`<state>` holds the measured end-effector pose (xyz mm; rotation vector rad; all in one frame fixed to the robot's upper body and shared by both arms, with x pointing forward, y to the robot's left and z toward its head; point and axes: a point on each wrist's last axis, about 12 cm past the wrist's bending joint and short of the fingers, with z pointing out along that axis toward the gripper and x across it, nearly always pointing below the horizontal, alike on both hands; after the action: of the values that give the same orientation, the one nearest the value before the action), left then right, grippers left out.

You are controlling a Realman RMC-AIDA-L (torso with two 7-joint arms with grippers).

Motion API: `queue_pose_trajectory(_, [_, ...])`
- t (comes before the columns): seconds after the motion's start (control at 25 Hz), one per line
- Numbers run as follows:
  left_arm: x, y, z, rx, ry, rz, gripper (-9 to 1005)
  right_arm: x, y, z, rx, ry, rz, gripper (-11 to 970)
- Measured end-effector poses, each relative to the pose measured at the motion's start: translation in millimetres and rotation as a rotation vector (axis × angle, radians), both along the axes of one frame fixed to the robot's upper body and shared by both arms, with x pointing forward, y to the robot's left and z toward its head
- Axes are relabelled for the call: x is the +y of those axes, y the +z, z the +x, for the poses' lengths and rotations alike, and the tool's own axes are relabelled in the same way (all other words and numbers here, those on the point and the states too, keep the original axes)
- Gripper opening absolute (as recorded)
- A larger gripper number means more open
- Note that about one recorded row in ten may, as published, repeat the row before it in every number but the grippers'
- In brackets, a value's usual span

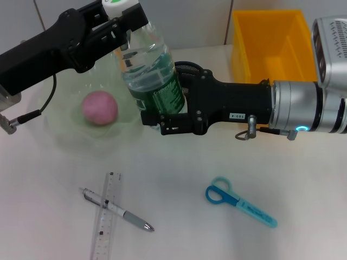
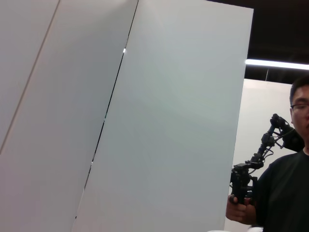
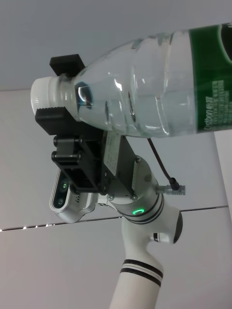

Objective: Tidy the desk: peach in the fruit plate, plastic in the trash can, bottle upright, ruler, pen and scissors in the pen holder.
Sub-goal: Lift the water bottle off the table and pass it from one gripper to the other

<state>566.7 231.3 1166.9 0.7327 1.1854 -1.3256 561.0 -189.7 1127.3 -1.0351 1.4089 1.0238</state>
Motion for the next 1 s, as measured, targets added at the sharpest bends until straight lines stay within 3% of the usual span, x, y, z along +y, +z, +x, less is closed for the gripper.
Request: queue_pose_trajectory(1.0, [-1.7, 1.7, 1.4, 0.003, -0.008, 0.000, 451, -1.1, -1.5, -0.8, 0.004, -0.003, -0.004, 813])
